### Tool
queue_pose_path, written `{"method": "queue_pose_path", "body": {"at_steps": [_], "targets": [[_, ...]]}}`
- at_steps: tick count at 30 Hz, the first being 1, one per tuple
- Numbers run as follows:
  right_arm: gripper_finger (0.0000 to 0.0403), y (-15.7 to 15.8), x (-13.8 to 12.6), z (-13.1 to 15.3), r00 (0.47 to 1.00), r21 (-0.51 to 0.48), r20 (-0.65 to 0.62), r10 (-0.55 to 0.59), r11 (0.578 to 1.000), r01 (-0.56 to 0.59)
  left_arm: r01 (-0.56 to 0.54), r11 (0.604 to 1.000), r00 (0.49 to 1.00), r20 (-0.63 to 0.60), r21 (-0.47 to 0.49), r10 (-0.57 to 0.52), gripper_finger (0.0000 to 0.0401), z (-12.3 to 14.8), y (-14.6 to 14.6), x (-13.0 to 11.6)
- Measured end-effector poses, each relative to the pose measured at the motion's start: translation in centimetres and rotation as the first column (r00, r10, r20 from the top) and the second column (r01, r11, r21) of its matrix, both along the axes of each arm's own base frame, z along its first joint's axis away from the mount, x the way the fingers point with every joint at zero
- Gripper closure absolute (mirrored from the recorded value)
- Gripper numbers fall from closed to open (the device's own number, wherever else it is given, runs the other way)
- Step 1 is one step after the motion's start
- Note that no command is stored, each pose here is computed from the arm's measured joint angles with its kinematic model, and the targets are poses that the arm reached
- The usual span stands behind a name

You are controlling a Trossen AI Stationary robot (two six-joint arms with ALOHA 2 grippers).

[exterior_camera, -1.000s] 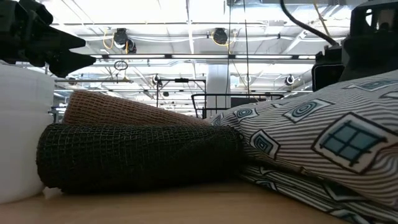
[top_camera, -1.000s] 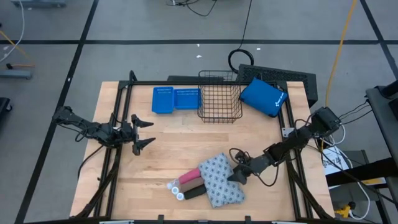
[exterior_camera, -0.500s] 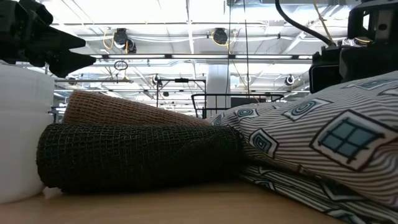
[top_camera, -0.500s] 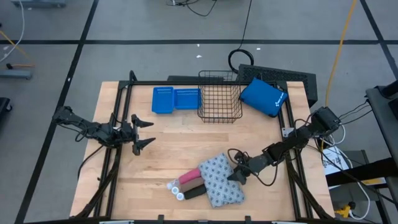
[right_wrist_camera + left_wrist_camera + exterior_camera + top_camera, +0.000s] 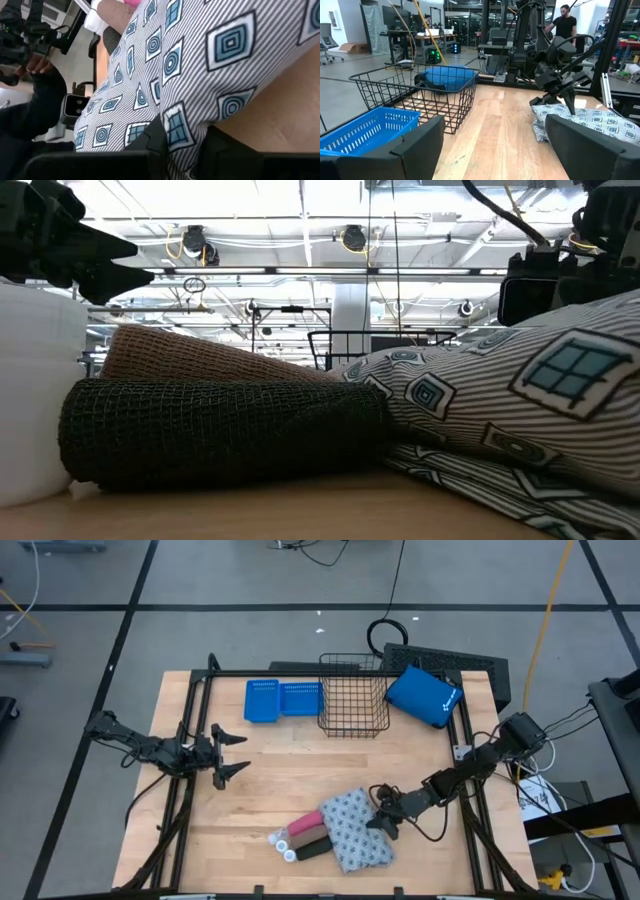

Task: Pick & Place Medicine items
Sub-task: Put the patient gown into the wire basket

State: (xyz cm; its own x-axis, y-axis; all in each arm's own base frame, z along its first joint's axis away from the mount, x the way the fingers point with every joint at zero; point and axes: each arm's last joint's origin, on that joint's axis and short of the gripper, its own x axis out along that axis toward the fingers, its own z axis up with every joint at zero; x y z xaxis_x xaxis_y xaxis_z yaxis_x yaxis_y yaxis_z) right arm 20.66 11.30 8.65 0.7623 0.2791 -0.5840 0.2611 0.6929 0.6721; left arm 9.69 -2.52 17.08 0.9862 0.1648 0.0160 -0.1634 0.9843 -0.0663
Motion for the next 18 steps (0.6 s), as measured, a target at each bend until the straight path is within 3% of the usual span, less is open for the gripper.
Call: {"method": "queue_pose_path", "body": {"at_steps": [10, 18], "targets": [[0.0361, 0.1, 0.5, 2.3, 0.974, -0.071, 0.218, 0.054, 0.997, -0.039, 0.001, 1.0, 1.0, -0.004, 0.0, -0.001, 0.005, 0.0, 0.0, 0.0], [0.0361, -0.1, 0.2, 6.1, 0.908, -0.16, 0.404, 0.112, 0.986, -0.05, 0.002, 1.0, 1.0, -0.003, 0.0, -0.002, 0.005, 0.0, 0.0, 0.0]]}}
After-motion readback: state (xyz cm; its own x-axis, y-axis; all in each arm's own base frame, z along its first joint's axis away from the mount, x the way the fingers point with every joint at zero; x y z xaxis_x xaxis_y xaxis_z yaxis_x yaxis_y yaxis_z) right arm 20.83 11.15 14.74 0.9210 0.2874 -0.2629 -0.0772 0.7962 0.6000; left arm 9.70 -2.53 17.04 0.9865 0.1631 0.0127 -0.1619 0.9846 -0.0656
